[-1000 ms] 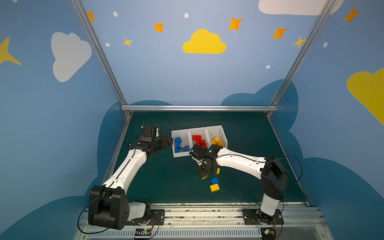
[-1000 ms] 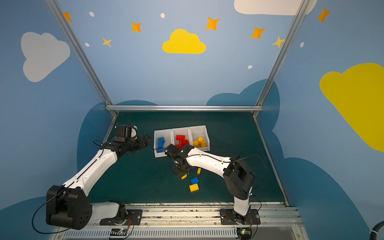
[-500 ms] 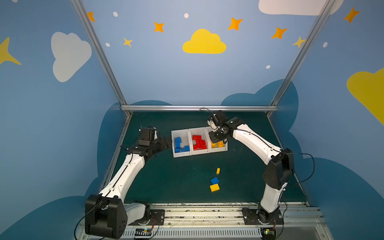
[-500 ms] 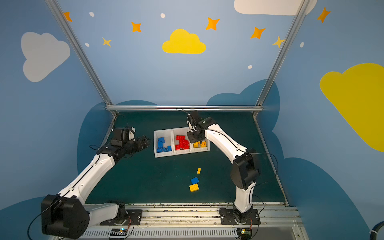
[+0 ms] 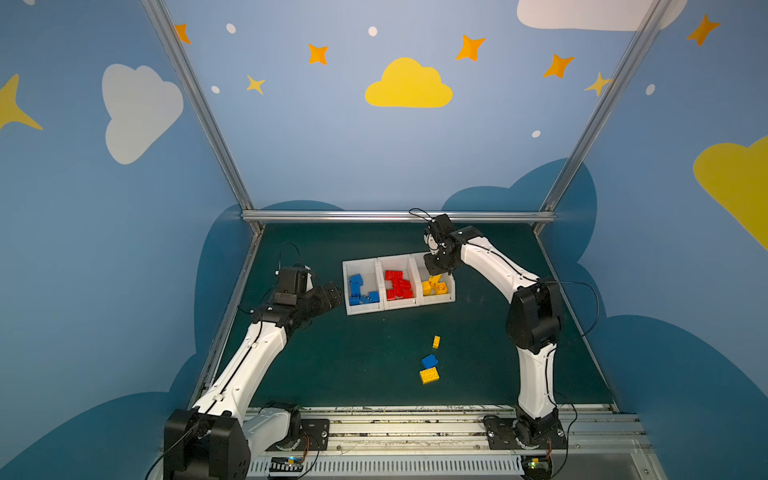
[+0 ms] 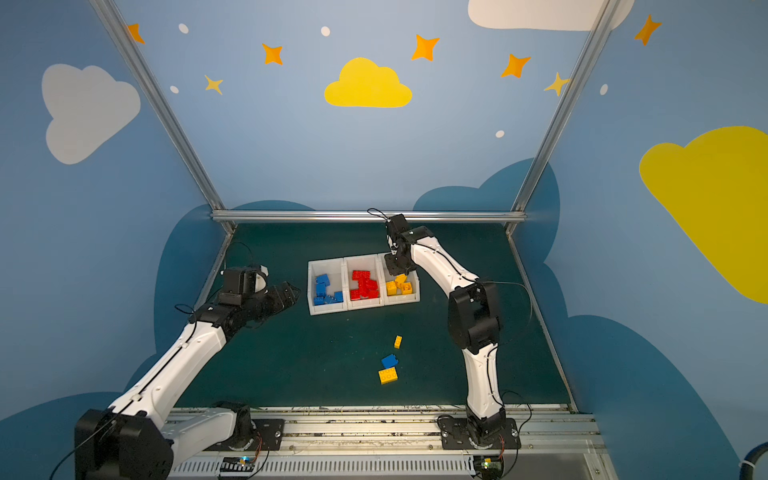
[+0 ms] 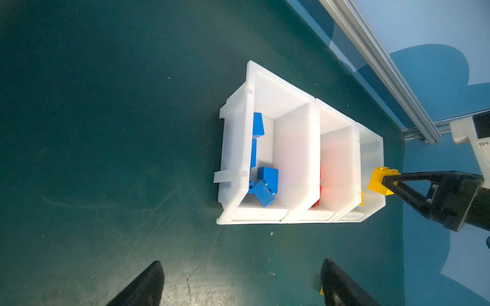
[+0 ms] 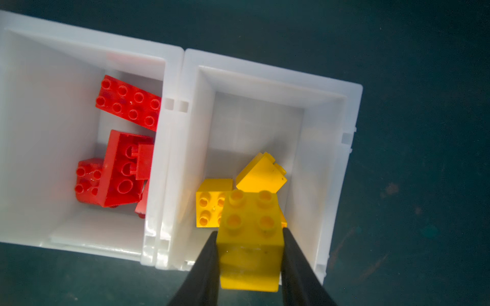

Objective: Sort the legos into containers by color
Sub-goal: 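Carry the yellow brick with the right gripper into the yellow compartment and release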

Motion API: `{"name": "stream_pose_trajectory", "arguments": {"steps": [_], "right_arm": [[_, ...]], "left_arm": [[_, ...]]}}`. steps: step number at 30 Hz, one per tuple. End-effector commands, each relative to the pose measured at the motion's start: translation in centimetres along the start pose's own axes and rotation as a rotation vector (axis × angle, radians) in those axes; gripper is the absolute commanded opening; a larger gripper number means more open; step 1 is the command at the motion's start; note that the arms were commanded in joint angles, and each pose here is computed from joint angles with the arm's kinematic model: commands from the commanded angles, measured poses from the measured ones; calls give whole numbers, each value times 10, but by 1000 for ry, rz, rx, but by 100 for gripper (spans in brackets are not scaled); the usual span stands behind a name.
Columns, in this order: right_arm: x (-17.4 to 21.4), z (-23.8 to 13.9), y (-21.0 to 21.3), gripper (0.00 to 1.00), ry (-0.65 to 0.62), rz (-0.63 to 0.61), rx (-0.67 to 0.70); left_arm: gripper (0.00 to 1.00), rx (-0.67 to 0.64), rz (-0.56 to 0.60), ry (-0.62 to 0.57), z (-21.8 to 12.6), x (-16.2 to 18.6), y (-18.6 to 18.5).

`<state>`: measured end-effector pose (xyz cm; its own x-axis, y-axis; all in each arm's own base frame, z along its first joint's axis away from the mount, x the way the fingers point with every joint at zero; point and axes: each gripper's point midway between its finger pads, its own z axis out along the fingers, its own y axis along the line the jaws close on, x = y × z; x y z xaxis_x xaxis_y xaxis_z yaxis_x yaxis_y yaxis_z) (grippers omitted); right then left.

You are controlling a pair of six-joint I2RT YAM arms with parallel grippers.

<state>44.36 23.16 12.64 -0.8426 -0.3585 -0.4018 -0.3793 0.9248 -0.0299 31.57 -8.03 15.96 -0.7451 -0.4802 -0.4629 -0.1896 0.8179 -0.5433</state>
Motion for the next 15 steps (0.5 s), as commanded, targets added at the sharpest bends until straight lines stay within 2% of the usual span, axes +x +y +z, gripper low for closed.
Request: {"name": "stream_pose_trajectory", "arguments": {"steps": [1,3,7,15], "right_arm": [[-10,-5,-2,40,-20,4,-9],[-11,-6,-2,46,-22,8,-12],[-13,-10,-2,50,-32,17,-14],[-15,-26,-2,51,-63,27,-25]], "left_arm": [[92,19,-14,-3,-3,1,-2],[92,21,-16,-2,-3,2,-2],[93,25,-17,-1,-4,2,-3],[93,26,-18,2,-4,3,-3]]}}
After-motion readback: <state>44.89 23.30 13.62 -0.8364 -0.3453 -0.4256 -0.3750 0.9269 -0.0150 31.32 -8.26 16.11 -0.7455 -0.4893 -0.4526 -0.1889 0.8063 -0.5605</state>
